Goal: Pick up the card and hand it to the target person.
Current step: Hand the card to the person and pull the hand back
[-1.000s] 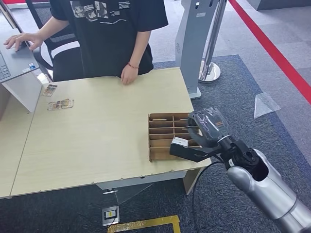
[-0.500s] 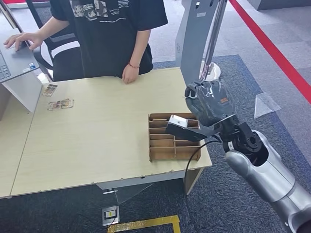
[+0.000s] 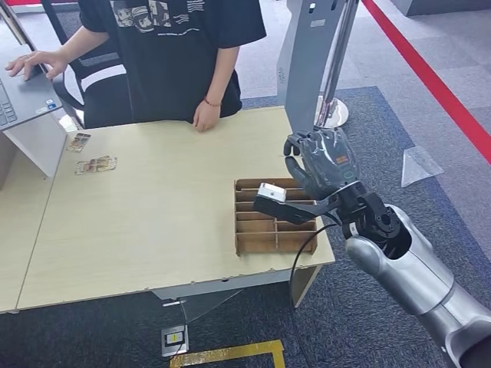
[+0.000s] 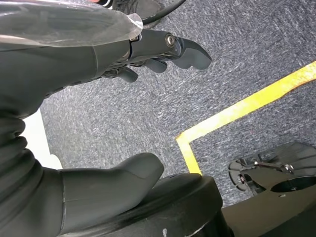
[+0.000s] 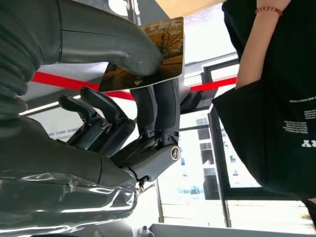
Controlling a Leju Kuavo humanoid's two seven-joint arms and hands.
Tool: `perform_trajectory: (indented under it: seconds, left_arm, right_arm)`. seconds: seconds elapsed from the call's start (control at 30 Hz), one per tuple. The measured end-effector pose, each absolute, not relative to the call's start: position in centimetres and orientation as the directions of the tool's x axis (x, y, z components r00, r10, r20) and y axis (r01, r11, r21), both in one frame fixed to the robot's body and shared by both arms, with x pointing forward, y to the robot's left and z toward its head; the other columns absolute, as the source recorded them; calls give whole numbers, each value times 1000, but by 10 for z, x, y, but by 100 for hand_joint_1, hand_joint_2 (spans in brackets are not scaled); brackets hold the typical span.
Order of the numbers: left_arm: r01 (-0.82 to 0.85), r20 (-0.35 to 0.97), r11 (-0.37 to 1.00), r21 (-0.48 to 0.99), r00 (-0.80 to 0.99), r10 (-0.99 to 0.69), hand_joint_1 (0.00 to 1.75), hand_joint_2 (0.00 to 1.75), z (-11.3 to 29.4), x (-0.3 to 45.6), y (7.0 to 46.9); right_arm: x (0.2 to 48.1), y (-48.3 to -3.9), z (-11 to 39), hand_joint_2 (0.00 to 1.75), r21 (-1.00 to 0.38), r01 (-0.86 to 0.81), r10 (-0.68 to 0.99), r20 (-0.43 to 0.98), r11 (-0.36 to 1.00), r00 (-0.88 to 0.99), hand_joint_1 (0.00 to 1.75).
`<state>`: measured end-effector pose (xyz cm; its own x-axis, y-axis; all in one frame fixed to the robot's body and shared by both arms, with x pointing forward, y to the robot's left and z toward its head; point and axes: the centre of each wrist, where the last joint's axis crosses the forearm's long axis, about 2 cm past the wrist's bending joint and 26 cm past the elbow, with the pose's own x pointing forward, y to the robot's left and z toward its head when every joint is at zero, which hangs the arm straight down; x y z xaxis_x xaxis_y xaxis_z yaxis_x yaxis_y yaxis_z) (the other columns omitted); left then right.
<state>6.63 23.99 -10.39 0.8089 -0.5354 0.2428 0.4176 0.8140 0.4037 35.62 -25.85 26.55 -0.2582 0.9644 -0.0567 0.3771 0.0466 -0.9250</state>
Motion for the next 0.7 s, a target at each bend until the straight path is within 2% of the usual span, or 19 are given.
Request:
perform_trajectory:
  seconds: [0.7]
  left_arm:
    - [418,243,814,404,809,-535,0,175,-104,66,240]
  right_arm:
    - [356,-259,266,175,-925,377,964,-57,47,-258,175]
